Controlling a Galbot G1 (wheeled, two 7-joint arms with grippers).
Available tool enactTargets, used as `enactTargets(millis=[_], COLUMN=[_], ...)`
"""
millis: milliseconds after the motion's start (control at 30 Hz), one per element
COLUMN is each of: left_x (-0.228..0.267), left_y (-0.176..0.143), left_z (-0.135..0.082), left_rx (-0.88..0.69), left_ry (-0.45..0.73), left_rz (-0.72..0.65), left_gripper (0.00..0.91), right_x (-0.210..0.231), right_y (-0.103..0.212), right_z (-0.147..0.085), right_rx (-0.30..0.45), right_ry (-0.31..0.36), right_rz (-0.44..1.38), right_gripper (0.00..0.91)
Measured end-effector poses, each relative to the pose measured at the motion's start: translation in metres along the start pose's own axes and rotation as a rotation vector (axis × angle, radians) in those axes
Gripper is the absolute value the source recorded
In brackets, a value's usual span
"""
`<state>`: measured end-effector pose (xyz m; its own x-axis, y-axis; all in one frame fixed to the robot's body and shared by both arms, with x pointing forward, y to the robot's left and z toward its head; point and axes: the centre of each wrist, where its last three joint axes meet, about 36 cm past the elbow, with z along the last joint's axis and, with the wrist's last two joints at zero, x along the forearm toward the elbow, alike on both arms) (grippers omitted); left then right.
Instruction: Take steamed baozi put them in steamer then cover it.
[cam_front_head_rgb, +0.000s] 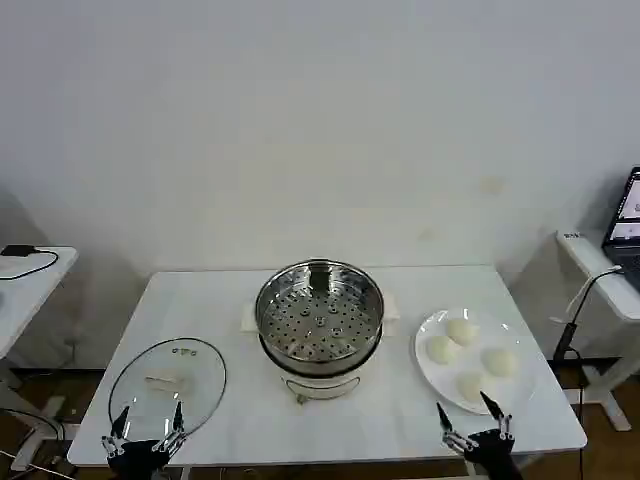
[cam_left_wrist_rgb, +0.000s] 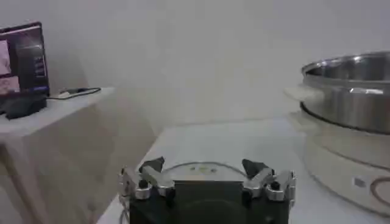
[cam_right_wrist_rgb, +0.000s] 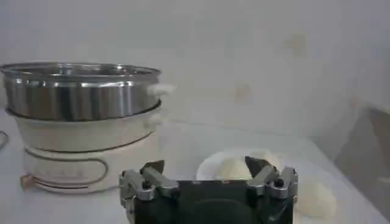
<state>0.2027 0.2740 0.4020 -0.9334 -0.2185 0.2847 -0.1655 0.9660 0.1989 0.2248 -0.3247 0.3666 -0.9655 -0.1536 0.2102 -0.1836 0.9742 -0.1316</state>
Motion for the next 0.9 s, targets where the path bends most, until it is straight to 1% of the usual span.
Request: enactTargets(millis=[133,300,500,600,700,800,900], left_x=[-0.002,-0.007,-0.011,-0.013,-0.014,-0.014,-0.016], left_y=[0.003,0.007,0.013,0.016,0.018,0.018,0.018], left_z=[-0.009,-0.018,-0.026,-0.030,-0.034,-0.039,-0.042], left_rx=[-0.043,-0.097,-0.142,-0.160,-0.170,-0.173,-0.178], left_ry=[0.027,0.053,0.060,0.060,0.057,0.055,0.052], left_rz=[0.000,-0.002,-0.008,-0.012,-0.020,-0.024,-0.023], left_gripper=[0.907,0.907,0.907,0.907,0.907,0.907,0.907], right_x=[-0.014,-0.038,-0.075,-0.095,-0.118,-0.142,-0.170], right_y=[-0.028,-0.075,-0.135,-0.161,-0.183,-0.201,-0.214], right_z=[-0.012,-0.034,-0.066,-0.085,-0.105,-0.125,-0.144], right_rx=[0.107,0.294,0.574,0.717,0.857,0.969,1.060], right_ry=[0.012,0.024,0.067,0.102,0.153,0.210,0.259], right_rz=[-0.002,-0.042,-0.165,-0.240,-0.328,-0.413,-0.491], right_gripper=[0.907,0.907,0.907,0.907,0.907,0.907,0.907])
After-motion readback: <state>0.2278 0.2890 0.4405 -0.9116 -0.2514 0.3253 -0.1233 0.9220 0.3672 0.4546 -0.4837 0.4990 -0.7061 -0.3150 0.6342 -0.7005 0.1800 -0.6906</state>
